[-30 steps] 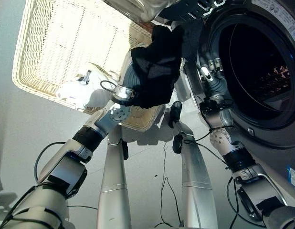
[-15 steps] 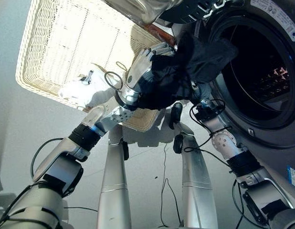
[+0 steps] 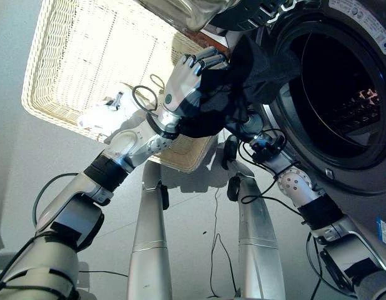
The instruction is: Put the clothes into the washing machine.
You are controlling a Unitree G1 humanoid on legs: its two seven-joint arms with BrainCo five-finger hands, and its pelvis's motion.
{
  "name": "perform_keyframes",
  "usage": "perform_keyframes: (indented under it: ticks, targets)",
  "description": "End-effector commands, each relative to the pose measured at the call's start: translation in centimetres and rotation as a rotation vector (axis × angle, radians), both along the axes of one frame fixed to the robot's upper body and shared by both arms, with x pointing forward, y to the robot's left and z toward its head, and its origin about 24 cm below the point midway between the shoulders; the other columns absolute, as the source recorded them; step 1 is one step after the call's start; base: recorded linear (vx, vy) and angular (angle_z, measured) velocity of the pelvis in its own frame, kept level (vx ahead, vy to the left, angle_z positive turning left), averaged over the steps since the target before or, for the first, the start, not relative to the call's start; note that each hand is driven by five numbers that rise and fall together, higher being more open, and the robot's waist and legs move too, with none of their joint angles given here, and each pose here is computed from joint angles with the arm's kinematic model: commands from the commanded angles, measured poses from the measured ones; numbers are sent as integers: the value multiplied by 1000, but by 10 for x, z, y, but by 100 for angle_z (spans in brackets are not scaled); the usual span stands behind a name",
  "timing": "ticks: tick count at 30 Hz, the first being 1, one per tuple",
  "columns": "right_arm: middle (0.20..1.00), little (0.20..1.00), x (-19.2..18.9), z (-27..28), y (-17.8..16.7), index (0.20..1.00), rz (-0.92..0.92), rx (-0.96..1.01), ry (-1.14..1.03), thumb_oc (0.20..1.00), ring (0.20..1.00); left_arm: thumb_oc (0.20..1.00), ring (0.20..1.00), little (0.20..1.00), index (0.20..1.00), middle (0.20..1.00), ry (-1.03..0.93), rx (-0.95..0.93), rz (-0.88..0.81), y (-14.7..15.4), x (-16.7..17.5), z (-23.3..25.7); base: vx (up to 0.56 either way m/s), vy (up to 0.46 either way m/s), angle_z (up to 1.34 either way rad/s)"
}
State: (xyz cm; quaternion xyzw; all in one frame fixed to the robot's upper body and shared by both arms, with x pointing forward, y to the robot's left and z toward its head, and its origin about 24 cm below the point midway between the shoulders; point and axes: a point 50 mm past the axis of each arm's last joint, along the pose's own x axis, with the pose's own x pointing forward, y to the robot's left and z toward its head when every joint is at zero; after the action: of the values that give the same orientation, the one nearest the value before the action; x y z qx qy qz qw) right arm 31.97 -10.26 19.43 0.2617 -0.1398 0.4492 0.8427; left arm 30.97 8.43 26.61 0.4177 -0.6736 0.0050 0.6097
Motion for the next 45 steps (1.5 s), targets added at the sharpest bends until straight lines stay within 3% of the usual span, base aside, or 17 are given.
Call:
perform_keyframes:
  ticks: [1, 3, 4, 5, 6, 27, 28, 29, 38, 45]
  targets:
    - [1000, 1000, -27, 26, 22, 1000, 211, 3, -157, 1000, 1000, 200, 200, 200, 200, 200, -182, -29, -148, -22, -26, 31, 5, -3, 4]
    - [1000, 1000, -28, 26, 23, 1000, 218, 1, -165, 1000, 1000, 200, 200, 200, 200, 200, -170, -22, -161, -24, -26, 30, 2, -4, 4]
    - [705, 705, -29, 27, 24, 705, 222, 4, -169, 705, 705, 200, 200, 200, 200, 200, -161, -16, -169, -26, -26, 30, 0, 0, 0]
    - [360, 360, -29, 27, 25, 360, 222, 9, -173, 360, 360, 200, 200, 200, 200, 200, -153, -10, -175, -26, -27, 30, 0, 0, 0]
    - [200, 200, -30, 29, 24, 200, 227, 17, -178, 200, 200, 200, 200, 200, 200, 200, -146, -4, -179, -27, -27, 29, 0, 0, 0]
    - [200, 200, -42, 49, 33, 200, 284, 143, -324, 200, 200, 200, 200, 200, 200, 200, -12, 15, -244, -42, -28, 25, 0, 0, 0]
    - [200, 200, -42, 50, 33, 200, 287, 152, -330, 200, 200, 413, 413, 413, 413, 413, -5, -2, -238, -41, -27, 26, 0, 0, 0]
    - [200, 200, -42, 52, 33, 200, 288, 163, -338, 200, 200, 1000, 1000, 1000, 1000, 1000, 4, -29, -235, -40, -26, 26, 0, 0, 0]
    - [200, 200, -42, 56, 31, 200, 237, 206, -351, 200, 200, 1000, 1000, 1000, 1000, 1000, 79, -147, -297, -31, -27, 25, 0, 0, 0]
    - [200, 200, -40, 63, 14, 200, 118, 248, -412, 200, 200, 1000, 1000, 1000, 1000, 1000, 160, -81, -276, -29, -25, 21, 0, 0, 0]
